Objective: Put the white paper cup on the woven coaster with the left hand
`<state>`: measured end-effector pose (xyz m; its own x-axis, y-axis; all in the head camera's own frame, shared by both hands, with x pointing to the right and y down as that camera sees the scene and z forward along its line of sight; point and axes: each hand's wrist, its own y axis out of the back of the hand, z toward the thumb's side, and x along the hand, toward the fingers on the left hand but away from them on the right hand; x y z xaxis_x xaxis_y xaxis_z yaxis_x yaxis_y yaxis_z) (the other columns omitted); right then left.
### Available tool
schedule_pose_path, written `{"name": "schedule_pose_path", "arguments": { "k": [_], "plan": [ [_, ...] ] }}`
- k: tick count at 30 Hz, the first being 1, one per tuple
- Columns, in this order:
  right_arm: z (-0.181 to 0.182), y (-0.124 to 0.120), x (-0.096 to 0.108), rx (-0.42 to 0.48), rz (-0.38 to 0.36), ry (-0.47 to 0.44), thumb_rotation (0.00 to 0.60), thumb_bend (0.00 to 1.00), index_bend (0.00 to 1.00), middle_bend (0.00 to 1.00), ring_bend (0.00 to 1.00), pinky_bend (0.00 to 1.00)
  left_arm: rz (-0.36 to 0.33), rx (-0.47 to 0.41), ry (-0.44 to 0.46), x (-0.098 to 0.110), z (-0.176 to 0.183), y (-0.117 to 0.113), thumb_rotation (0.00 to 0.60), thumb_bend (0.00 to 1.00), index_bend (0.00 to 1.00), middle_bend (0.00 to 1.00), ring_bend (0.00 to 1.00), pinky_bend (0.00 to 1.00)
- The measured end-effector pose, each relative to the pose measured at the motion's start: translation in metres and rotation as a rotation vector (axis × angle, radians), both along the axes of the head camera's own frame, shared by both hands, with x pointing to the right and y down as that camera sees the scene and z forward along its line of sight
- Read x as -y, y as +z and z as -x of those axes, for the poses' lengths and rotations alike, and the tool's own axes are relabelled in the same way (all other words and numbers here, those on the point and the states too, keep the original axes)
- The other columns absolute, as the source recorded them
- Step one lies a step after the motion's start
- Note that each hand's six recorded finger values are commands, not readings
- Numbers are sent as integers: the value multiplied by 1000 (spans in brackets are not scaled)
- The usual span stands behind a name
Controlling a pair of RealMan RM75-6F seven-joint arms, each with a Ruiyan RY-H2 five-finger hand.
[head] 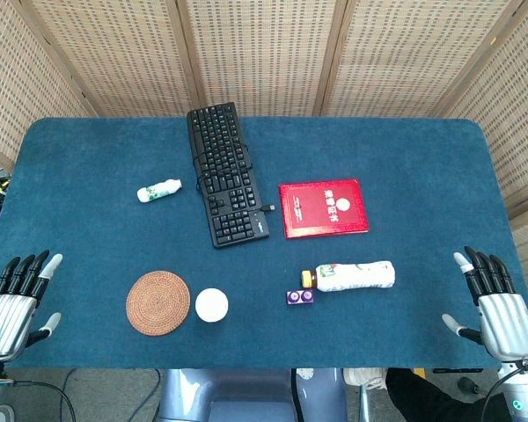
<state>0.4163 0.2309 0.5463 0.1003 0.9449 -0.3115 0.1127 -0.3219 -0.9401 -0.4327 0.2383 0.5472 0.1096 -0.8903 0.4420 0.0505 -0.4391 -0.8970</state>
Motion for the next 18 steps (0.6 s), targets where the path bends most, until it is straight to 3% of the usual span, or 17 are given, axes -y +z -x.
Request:
{"name": "schedule_pose_path", "arguments": {
  "k": [18],
  "plan": [
    [-2,0,0,2,4,8,600,81,40,0,0,0,-6,-6,12,1,-3,-1,600,282,0,0,0,0]
  ]
}}
